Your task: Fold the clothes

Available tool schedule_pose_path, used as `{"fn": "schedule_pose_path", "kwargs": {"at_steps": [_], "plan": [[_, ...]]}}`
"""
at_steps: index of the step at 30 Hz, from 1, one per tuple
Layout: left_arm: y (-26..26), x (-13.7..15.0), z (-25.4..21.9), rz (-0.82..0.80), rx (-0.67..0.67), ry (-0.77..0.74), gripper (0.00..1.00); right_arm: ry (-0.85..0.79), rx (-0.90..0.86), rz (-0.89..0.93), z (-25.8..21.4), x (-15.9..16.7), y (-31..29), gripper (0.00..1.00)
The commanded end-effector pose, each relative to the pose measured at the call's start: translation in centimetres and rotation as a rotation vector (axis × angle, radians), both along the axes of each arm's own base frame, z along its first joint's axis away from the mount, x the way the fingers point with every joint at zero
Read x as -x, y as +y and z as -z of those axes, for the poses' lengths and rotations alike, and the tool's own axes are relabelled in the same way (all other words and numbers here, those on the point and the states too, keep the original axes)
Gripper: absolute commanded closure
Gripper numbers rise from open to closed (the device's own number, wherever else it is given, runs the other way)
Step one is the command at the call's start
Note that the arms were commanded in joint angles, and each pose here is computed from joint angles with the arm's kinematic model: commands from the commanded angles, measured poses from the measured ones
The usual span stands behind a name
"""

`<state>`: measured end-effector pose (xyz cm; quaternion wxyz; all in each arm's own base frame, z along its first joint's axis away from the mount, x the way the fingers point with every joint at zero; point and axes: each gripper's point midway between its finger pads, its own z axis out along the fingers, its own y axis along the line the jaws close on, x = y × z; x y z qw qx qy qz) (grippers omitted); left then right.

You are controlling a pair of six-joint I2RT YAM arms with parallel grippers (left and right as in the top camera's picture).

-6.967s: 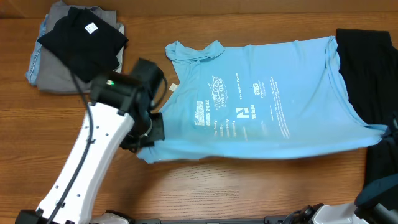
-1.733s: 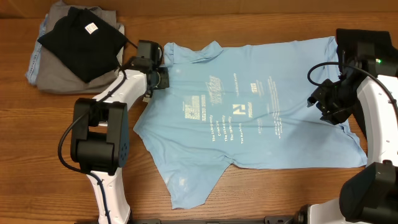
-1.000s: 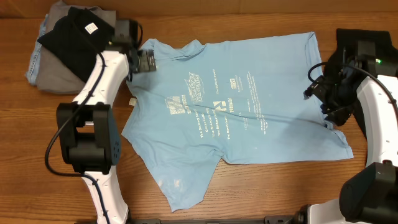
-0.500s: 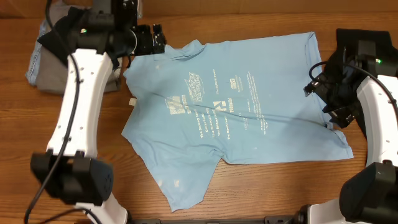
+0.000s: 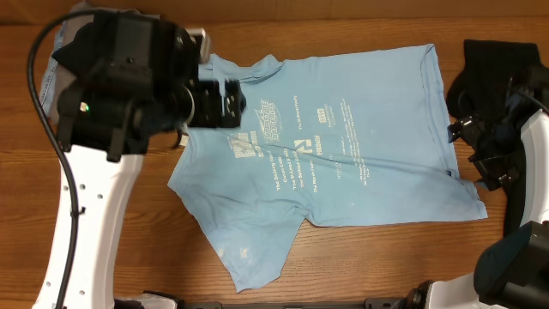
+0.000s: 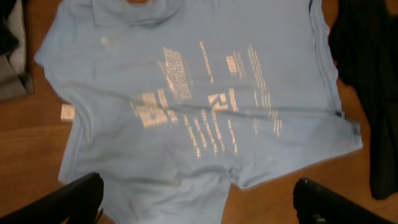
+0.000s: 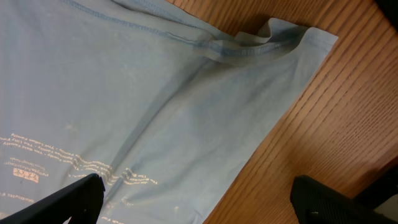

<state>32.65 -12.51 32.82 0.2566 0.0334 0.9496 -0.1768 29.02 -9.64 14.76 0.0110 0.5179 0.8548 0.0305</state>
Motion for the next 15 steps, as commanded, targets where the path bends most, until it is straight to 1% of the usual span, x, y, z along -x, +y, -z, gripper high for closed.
{"fn": "schedule_pose_path", "kwargs": {"at_steps": [1, 5, 8, 11, 15], "plan": [[0.1, 2.2, 1.1, -0.071, -0.064, 0.091, 0.0, -0.023, 0.034, 0.016, -0.9, 0.3, -0.3, 0.0], [0.3, 5.1, 2.6, -0.105, -0.2, 0.175, 0.0, -0.02, 0.061, 0.017, -0.9, 0.3, -0.7, 0.0], [-0.2, 6.9, 3.3, -0.104, -0.28, 0.202, 0.0, -0.017, 0.083, 0.019, -0.9, 0.3, -1.1, 0.0], [-1.3, 8.4, 4.3, -0.085, -0.304, 0.246, 0.0, -0.022, 0.097, 0.02, -1.0, 0.2, -1.4, 0.0], [-2.4, 10.7, 7.2, -0.05, -0.335, 0.359, 0.0, -0.041, 0.106, 0.021, -1.0, -0.3, -1.6, 0.0]]}}
